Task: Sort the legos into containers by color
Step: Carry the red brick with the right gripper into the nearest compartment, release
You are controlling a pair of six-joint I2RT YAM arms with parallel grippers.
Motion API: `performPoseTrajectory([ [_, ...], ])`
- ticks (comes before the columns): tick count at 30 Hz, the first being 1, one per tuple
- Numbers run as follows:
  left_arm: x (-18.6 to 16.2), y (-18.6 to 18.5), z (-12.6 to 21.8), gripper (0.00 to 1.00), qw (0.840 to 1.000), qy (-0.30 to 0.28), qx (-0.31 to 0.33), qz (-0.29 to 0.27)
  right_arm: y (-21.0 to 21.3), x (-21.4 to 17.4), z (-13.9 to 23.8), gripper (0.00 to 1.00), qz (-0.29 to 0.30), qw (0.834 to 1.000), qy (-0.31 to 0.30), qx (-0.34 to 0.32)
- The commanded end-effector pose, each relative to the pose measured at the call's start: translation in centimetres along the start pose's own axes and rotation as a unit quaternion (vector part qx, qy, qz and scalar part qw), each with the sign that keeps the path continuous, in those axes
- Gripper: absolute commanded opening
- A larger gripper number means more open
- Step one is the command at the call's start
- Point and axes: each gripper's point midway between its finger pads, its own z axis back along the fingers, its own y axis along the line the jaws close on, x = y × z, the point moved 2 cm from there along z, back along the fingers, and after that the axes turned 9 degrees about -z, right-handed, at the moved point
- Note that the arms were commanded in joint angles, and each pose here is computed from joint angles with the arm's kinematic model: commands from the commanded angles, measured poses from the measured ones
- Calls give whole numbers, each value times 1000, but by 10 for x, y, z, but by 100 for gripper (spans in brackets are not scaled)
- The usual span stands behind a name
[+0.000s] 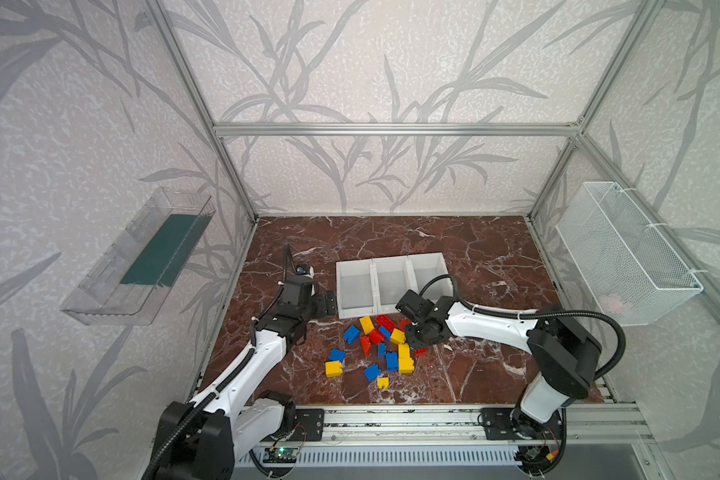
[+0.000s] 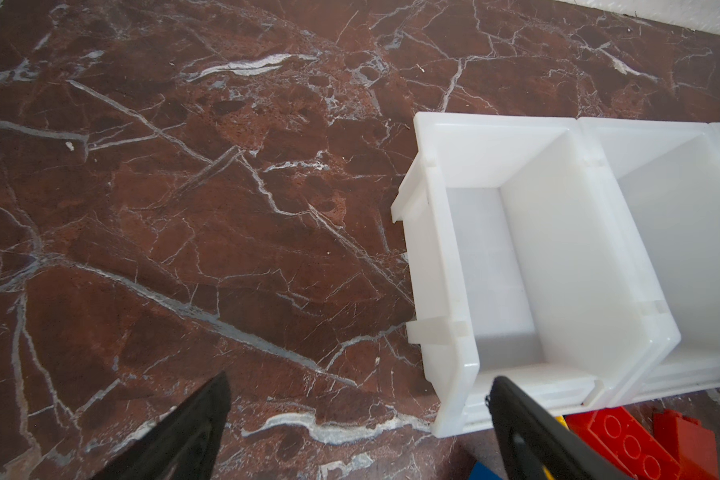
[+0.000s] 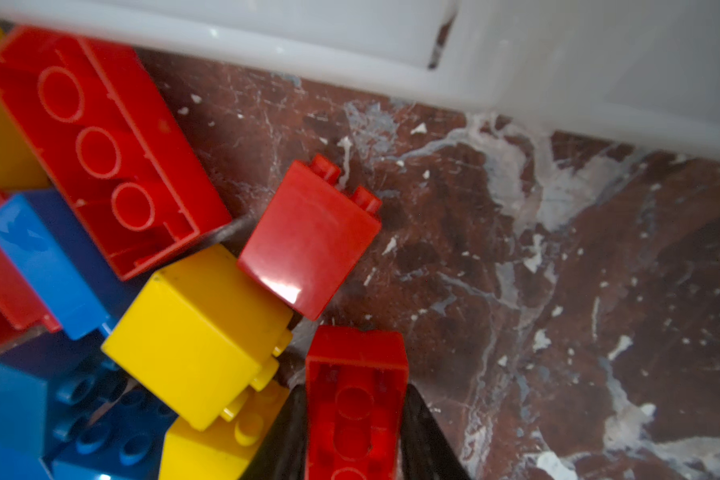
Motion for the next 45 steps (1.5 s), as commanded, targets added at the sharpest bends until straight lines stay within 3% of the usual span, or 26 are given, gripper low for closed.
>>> performPoseTrajectory([
  [1, -4, -1, -1, 99, 1000, 0, 0, 6, -1, -8, -16, 28, 5, 1000, 21, -11],
  [8, -5, -2, 4, 99, 1000, -8, 2, 9, -4, -5, -3, 26, 10, 1000, 6, -16],
  [11, -6, -2, 6, 99, 1000, -11, 2, 12, 1, 7, 22, 26, 23, 1000, -21, -4],
  [20, -9, -2, 11, 99, 1000, -18, 0, 25, 62, 81, 92, 26, 107, 986, -121, 48],
  [27, -13, -3, 12, 99, 999, -13, -3, 36, 130, 140, 82, 26, 159, 972, -148, 87],
  [35, -16, -1, 15, 99, 999, -18, 1, 46, 158, 154, 37, 26, 169, 975, -112, 92],
  [41, -18, -1, 13, 99, 999, -9, 2, 45, 163, 159, 43, 47, 175, 973, -114, 94],
  [45, -19, 0, 16, 99, 999, -2, 6, 54, 164, 162, 64, 54, 184, 970, -126, 99],
])
